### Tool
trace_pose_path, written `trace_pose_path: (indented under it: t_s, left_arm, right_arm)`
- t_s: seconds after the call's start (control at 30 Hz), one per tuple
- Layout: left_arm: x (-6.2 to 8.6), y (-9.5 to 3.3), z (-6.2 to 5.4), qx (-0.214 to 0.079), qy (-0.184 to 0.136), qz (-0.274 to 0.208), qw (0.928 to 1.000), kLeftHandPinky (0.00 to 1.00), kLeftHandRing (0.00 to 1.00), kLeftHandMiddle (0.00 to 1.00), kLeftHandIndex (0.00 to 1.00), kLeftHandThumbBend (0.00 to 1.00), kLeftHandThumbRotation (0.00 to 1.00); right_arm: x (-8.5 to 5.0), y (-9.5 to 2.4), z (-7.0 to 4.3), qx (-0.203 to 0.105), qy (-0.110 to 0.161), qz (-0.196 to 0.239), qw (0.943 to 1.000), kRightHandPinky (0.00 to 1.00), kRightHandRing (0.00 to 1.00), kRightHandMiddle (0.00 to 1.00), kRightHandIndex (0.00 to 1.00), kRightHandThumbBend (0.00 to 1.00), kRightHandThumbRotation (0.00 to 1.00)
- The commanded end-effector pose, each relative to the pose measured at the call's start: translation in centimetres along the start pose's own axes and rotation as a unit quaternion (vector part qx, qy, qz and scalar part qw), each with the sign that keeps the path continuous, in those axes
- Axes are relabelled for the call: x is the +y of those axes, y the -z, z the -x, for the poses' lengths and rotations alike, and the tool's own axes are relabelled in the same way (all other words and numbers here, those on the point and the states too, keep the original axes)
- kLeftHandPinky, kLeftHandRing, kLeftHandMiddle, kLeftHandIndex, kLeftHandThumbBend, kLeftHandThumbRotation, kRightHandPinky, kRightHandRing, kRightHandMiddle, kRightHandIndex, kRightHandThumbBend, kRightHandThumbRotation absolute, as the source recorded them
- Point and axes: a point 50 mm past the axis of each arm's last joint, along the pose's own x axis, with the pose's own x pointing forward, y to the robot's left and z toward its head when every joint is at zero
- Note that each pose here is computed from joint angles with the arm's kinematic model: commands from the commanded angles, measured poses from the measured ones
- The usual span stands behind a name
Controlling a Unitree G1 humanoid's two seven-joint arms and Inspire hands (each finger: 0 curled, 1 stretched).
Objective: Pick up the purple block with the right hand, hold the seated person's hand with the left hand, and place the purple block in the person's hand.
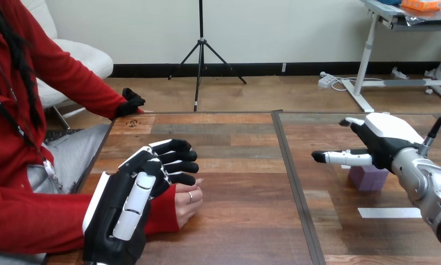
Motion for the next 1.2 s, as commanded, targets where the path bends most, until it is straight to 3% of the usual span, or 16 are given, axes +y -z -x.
trace_pose_path:
  t_s: [0.0, 0.57, 1.17]
  left_arm:
    - [0.0, -1.0, -1.5, -0.044, 0.010, -0.003, 0.9990, 0.58, 0.64, 0.66, 0.64, 0.59, 0.82]
    - [0.2, -1.1, -1.1, -0.041, 0.003, -0.007, 0.9991, 0.57, 0.64, 0.65, 0.61, 0.58, 0.82]
    - [0.5, -1.1, -0.9, -0.038, 0.004, -0.006, 0.9993, 0.60, 0.65, 0.66, 0.61, 0.58, 0.78]
  right_arm:
    - [-3.8, -1.2, -0.7, -0.002, 0.044, 0.028, 0.9986, 0.86, 0.95, 0.96, 0.94, 1.00, 0.98]
    - [-2.0, -0.8, -0.8, 0.032, -0.005, 0.067, 0.9973, 0.91, 0.95, 0.96, 0.93, 1.00, 1.00]
    - [-0.4, -0.5, -0.6, 0.038, -0.029, 0.040, 0.9981, 0.92, 0.91, 0.92, 0.90, 0.98, 1.00]
